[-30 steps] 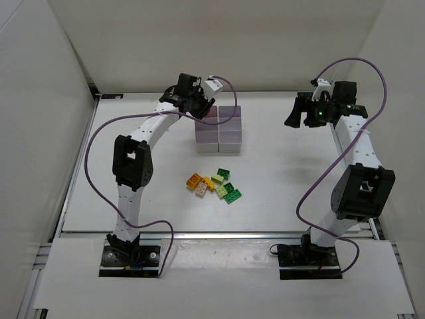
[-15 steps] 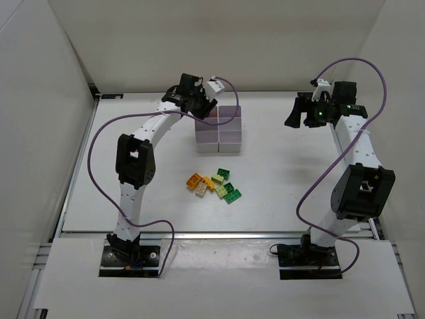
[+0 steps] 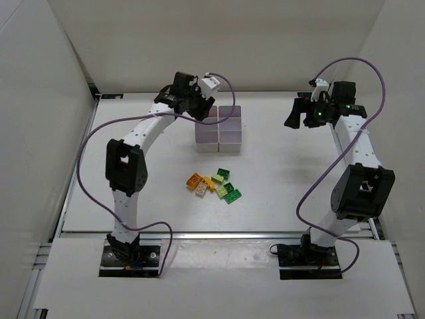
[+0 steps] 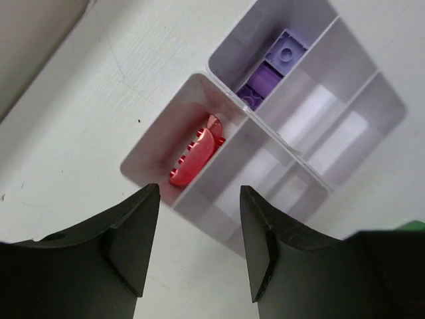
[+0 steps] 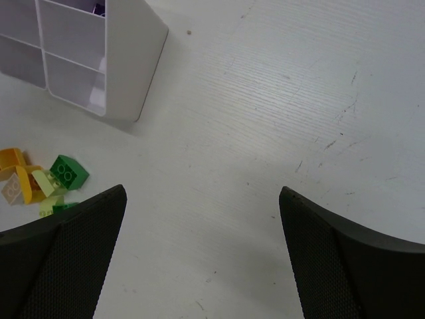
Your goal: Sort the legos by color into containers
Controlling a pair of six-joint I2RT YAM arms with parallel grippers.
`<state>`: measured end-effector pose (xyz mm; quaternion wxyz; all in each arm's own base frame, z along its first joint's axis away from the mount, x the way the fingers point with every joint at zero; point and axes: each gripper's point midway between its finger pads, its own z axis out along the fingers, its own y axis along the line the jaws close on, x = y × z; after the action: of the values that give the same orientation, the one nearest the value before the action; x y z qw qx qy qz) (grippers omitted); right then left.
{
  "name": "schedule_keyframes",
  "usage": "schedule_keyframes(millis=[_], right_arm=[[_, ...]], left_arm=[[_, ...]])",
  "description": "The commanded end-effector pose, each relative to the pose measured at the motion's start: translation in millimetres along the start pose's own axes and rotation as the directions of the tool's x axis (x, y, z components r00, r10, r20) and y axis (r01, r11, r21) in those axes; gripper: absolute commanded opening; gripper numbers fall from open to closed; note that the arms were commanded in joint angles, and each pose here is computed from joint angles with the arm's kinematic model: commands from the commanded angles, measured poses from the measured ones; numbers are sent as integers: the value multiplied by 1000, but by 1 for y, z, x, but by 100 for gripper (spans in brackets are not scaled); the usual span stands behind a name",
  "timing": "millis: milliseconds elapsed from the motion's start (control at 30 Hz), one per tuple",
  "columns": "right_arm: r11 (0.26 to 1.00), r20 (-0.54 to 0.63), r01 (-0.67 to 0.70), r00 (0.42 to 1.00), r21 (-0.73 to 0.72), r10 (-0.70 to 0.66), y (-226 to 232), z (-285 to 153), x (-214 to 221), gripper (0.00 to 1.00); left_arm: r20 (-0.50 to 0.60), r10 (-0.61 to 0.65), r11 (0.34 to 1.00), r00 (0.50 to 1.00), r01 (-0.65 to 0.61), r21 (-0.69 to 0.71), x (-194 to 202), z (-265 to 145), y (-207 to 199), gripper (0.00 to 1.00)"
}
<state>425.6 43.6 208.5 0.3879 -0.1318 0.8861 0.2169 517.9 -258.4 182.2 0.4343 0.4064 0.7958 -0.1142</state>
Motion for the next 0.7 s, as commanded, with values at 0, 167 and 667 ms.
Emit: schedule_keyframes(millis=[0,167,667], right_arm=[[992,-8,122,992,-39,-122,21,2,-4,99],[853,-49,424,887,-305,-459,118,19,34,99],[603,-81,635,654,-483,-752,219,80,132,92]], left_arm=[[92,-76,997,993,74,18,-32,-70,-26,62],[-26,-157,987,987,158,33,32,-92,-61,65],[1,-393,881,920,377,-287,90,-148,2,89]])
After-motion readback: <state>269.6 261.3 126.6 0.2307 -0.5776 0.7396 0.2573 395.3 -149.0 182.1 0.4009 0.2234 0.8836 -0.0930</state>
